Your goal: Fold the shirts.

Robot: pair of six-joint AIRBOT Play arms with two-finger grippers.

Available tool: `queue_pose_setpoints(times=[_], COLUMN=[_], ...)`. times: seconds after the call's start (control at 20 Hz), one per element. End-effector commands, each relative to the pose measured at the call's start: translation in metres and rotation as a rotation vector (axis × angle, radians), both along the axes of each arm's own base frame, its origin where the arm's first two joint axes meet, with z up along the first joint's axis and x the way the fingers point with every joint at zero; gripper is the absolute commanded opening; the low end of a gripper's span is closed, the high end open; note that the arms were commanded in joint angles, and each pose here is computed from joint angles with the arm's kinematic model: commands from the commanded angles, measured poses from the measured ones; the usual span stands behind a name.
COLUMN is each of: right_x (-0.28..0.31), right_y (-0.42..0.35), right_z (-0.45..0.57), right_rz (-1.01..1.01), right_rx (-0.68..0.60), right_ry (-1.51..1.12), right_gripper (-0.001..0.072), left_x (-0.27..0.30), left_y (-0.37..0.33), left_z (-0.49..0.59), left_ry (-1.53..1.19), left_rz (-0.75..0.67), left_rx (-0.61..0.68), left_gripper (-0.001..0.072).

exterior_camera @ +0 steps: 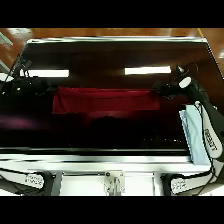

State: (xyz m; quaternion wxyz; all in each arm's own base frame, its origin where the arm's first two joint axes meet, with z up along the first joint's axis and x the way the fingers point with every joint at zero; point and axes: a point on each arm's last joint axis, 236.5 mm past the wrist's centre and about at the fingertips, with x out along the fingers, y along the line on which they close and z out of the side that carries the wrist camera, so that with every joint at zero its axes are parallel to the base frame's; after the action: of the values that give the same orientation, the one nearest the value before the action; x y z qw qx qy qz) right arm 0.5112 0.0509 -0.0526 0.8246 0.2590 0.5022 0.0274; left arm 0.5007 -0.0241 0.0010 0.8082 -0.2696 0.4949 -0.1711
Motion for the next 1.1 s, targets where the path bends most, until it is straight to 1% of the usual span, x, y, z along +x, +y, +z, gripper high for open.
queue_pose_setpoints(times=[0.0, 0.05, 0.1, 0.15, 0.2, 0.25, 0.3, 0.4, 0.5, 0.55, 0.6, 0.65, 0.8, 0.95, 1.0, 1.05], right_x=[0.021, 0.018, 0.015, 0.012, 0.011, 0.013, 0.014, 0.014, 0.001, -0.005, -0.006, -0.003, 0.000, -0.008, -0.012, -0.015], right_y=[0.008, 0.010, 0.011, 0.011, 0.009, 0.004, -0.002, -0.026, -0.050, -0.056, -0.057, -0.050, -0.019, 0.011, 0.017, 0.020], right_z=[-0.029, -0.041, -0.052, -0.059, -0.060, -0.055, -0.047, -0.030, -0.035, -0.042, -0.048, -0.051, -0.065, -0.075, -0.076, -0.073], right_rz=[-0.017, -0.011, -0.012, -0.010, -0.008, -0.005, 0.011, 0.010, -0.019, -0.052, -0.092, -0.123, -0.101, -0.071, -0.053, -0.015], right_rx=[-0.003, -0.004, 0.001, 0.002, -0.005, -0.016, -0.035, -0.088, -0.113, -0.084, -0.033, 0.043, 0.181, 0.312, 0.334, 0.331], right_ry=[0.005, 0.030, 0.058, 0.078, 0.080, 0.064, 0.043, 0.019, 0.080, 0.120, 0.144, 0.150, 0.165, 0.222, 0.238, 0.232], right_gripper=[0.0067, 0.0067, 0.0068, 0.0070, 0.0175, 0.0476, 0.0607, 0.0607, 0.0607, 0.0607, 0.0665, 0.0681, 0.0681, 0.0676, 0.0595, 0.0396], left_x=[0.025, 0.023, 0.020, 0.017, 0.015, 0.015, 0.015, 0.013, 0.003, -0.001, -0.003, -0.003, -0.003, -0.002, -0.001, -0.001], left_y=[0.002, 0.002, 0.000, -0.002, -0.003, -0.001, 0.001, 0.007, 0.003, -0.001, -0.005, -0.009, -0.027, -0.055, -0.065, -0.075], left_z=[-0.040, -0.053, -0.064, -0.070, -0.070, -0.066, -0.060, -0.041, -0.023, -0.015, -0.008, -0.001, 0.012, 0.023, 0.028, 0.032], left_ry=[0.107, 0.149, 0.190, 0.212, 0.219, 0.217, 0.215, 0.212, 0.225, 0.225, 0.214, 0.192, 0.157, 0.135, 0.115, 0.108], left_rz=[0.063, 0.079, 0.093, 0.086, 0.078, 0.075, 0.063, 0.029, -0.035, -0.062, -0.078, -0.094, -0.131, -0.174, -0.195, -0.206], left_rx=[-0.059, -0.076, -0.094, -0.102, -0.105, -0.108, -0.113, -0.125, -0.138, -0.138, -0.133, -0.123, -0.115, -0.161, -0.180, -0.198], left_gripper=[0.0039, 0.0041, 0.0067, 0.0222, 0.0409, 0.0519, 0.0532, 0.0531, 0.0531, 0.0530, 0.0529, 0.0529, 0.0529, 0.0528, 0.0520, 0.0452])
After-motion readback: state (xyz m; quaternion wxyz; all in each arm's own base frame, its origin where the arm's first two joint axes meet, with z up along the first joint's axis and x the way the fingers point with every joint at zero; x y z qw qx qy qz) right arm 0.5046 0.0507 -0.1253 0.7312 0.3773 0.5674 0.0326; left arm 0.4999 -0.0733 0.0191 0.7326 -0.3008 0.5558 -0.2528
